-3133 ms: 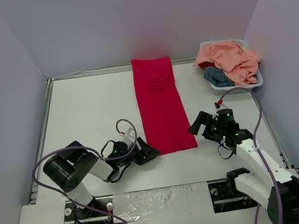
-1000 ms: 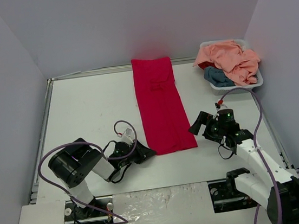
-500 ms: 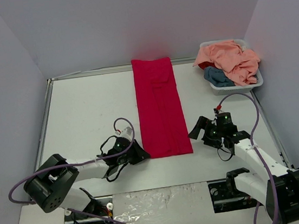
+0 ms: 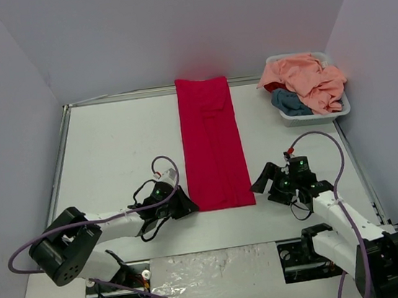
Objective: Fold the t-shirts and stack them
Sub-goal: Grab the bottom of the folded rectangular tshirt with both arms
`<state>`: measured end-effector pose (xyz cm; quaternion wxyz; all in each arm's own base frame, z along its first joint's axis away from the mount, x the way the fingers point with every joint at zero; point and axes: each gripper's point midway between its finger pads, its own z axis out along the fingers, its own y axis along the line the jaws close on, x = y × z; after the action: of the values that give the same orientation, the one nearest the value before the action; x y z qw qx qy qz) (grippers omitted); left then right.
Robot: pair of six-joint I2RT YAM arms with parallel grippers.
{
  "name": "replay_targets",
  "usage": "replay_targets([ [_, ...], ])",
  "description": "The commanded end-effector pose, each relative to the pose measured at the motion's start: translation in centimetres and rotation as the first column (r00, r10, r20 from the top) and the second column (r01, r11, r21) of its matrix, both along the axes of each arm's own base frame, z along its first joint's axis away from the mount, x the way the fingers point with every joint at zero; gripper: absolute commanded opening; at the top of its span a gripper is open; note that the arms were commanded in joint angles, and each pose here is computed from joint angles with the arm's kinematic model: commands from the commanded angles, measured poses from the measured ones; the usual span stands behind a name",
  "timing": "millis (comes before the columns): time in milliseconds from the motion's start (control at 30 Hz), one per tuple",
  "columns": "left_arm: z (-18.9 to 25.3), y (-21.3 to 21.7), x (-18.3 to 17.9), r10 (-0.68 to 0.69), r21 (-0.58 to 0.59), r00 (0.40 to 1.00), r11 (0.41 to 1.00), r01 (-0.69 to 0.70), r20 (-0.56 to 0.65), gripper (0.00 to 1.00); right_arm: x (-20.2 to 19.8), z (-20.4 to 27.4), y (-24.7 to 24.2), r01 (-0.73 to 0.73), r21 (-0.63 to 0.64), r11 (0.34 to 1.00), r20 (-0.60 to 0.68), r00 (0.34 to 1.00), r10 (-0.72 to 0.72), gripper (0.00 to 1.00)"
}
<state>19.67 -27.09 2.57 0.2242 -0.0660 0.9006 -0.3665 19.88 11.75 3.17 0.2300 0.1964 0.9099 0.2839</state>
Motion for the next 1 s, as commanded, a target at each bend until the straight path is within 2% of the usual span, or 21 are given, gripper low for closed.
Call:
replay_targets([
  [0,-2.6,2.4,-1.5,0.008,0.134,0.998,0.991,0.001,-0.062,0.03,-0.5,0.1,0.5,-0.017,0.021,1.0,-0.006,1.0,0.017,0.8],
  [67,-2.7,2.4,-1.5,0.005,0.135,0.998,0.991,0.004,-0.062,0.03,-0.5,-0.2,0.6,-0.02,0.027,0.999,-0.008,1.0,0.021,0.77],
  [100,-2.6,2.4,-1.5,0.005,0.135,0.998,0.991,0.003,-0.06,0.03,-0.7,-0.5,0.7,-0.024,0.033,0.999,-0.015,1.0,0.024,0.7],
  [167,-2.7,2.3,-1.5,0.004,0.134,0.998,0.991,0.004,-0.061,0.03,-0.5,-0.7,1.0,-0.032,0.047,0.998,-0.014,0.999,0.032,0.63],
  [433,-2.6,2.4,-1.5,0.006,0.135,0.998,0.991,0.003,-0.06,0.03,-0.8,-1.7,1.1,-0.04,0.032,0.999,-0.03,0.999,0.041,0.61],
  [533,-2.7,2.3,-1.5,0.003,0.134,0.998,0.991,0.005,-0.059,0.03,-0.8,-1.9,1.2,-0.04,0.033,0.999,-0.029,0.999,0.041,0.55],
  [600,-2.7,2.3,-1.5,0.003,0.134,0.998,0.991,0.005,-0.059,0.03,-0.9,-2.0,1.3,-0.044,0.038,0.998,-0.034,0.998,0.045,0.46],
  [867,-2.7,2.3,-1.5,0.004,0.131,0.998,0.991,0.004,-0.061,0.03,-1.2,-2.5,1.7,-0.066,0.036,0.997,-0.047,0.997,0.067,0.42],
  [967,-2.8,2.3,-1.5,0.004,0.13,0.998,0.992,0.004,-0.059,0.03,-1.4,-2.7,1.8,-0.071,0.032,0.997,-0.054,0.996,0.073,0.35],
])
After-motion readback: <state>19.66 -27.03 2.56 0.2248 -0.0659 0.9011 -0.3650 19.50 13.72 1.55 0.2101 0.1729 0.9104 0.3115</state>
